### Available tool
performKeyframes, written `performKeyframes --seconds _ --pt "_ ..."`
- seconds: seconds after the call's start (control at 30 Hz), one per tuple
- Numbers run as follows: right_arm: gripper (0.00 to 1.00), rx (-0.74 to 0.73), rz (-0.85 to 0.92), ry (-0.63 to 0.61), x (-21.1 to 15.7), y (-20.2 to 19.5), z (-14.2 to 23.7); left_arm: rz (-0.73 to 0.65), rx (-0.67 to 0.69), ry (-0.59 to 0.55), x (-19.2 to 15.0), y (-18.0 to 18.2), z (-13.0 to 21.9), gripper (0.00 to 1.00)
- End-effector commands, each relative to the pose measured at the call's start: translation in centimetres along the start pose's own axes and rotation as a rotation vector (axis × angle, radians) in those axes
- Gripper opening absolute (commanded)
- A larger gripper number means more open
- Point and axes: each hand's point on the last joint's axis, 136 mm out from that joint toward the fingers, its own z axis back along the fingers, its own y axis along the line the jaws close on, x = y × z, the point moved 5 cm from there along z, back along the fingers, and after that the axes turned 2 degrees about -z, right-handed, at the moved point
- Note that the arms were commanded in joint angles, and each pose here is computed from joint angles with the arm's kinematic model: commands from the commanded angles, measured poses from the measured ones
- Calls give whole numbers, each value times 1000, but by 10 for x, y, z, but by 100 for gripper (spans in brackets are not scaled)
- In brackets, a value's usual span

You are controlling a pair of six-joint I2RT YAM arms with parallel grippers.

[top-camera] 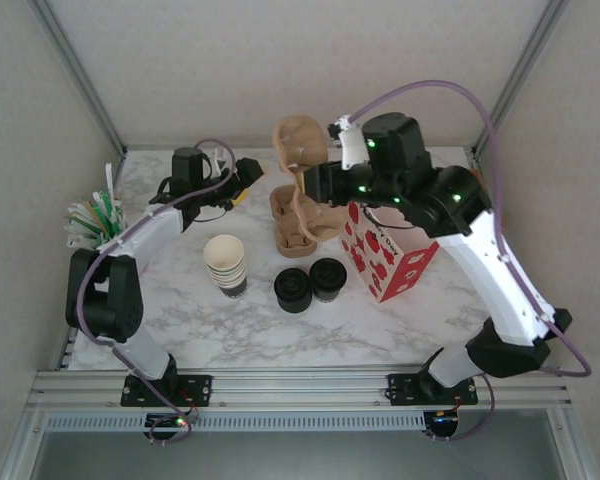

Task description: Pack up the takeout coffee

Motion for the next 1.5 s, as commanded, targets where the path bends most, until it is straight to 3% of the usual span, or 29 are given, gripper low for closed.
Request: performKeyframes --seconds 0.0,0.33,0.57,0.7,0.9,1.2,1.47 --pt "33 -66 11 -69 4 -13 28 -96 -12 -51 2 -47 19 100" --pt "32 -344 2 -141 -3 -67 86 -224 -116 -49 -32 -141 40 99" --pt "32 -544 -1 -110 -11 -101 101 -297 -190 27 -79 -193 40 91" --pt "32 -593 -22 -68 -13 -116 100 -293 -264 100 -106 -209 30 82" --pt "32 -593 -65 13 -16 -132 83 -296 -346 250 -144 -225 0 80" --pt "32 -566 -94 126 -20 -148 58 -296 -391 332 -149 -234 -26 72" --pt "32 -591 -103 225 -26 -163 46 -288 -411 351 -149 -237 -38 54"
